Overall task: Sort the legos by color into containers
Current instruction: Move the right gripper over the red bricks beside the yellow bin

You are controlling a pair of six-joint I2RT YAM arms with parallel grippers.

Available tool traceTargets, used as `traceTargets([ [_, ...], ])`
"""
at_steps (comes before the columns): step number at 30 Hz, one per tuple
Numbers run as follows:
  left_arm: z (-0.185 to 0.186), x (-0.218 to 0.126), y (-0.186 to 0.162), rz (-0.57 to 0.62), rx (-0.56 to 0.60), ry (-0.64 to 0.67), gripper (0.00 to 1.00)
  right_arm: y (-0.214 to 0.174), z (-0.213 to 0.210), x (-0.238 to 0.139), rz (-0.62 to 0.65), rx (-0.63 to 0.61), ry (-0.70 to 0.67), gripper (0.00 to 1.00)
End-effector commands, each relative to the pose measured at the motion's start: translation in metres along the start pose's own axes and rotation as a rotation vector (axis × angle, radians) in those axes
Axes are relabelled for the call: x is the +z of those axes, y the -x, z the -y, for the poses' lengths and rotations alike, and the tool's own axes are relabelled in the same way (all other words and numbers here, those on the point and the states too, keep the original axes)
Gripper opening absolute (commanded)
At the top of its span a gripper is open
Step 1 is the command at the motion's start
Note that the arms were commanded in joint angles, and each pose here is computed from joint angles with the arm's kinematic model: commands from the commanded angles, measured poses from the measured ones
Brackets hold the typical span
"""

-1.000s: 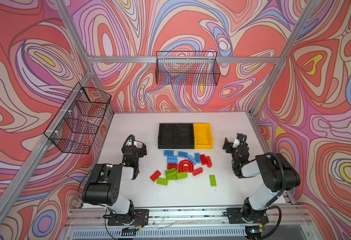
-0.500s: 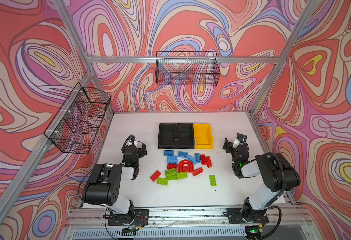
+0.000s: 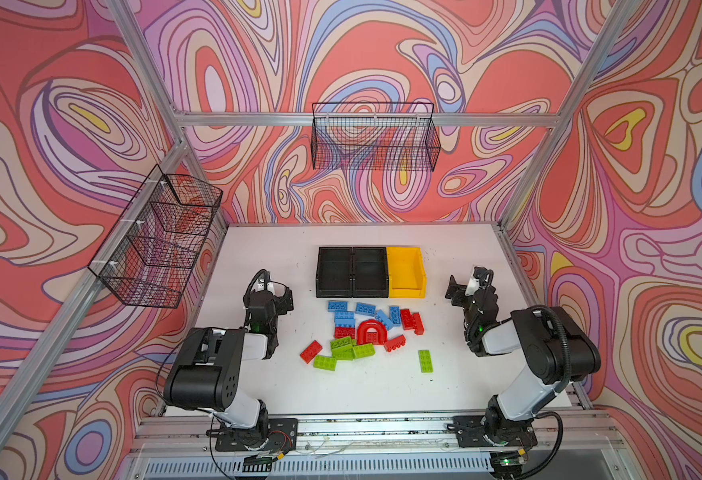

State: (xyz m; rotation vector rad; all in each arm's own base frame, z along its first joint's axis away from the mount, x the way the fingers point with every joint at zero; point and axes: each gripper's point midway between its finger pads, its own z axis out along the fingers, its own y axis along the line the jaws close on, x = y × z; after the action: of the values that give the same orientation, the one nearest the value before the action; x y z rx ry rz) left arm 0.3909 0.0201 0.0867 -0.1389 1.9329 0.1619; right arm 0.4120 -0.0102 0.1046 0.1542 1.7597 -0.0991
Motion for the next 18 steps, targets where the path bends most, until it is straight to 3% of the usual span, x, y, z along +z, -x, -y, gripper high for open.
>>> traceTargets([
  [1, -0.001, 0.0, 0.004, 0.014, 0.004, 0.0, 1.0, 0.002, -0.001, 0.002, 0.011, -0.003, 0.004, 0.98],
  [6, 0.0, 0.0, 0.004, 0.012, 0.005, -0.001, 1.0, 0.001, -0.002, 0.003, 0.003, 0.002, 0.008, 0.98],
  [10, -0.001, 0.0, 0.004, 0.012, 0.003, -0.002, 0.89, 0.001, -0.001, 0.003, 0.004, 0.003, 0.008, 0.78],
  [12, -0.004, -0.001, 0.008, 0.025, -0.001, 0.017, 0.82, 0.005, 0.001, 0.002, 0.016, -0.002, -0.008, 0.74],
  [16, -0.015, -0.003, 0.041, -0.058, -0.011, 0.089, 0.78, 0.033, 0.006, 0.019, -0.09, -0.008, -0.073, 0.69],
  [18, -0.014, -0.004, 0.066, -0.041, -0.004, 0.094, 0.73, 0.05, -0.001, 0.026, -0.113, 0.024, -0.053, 0.69],
])
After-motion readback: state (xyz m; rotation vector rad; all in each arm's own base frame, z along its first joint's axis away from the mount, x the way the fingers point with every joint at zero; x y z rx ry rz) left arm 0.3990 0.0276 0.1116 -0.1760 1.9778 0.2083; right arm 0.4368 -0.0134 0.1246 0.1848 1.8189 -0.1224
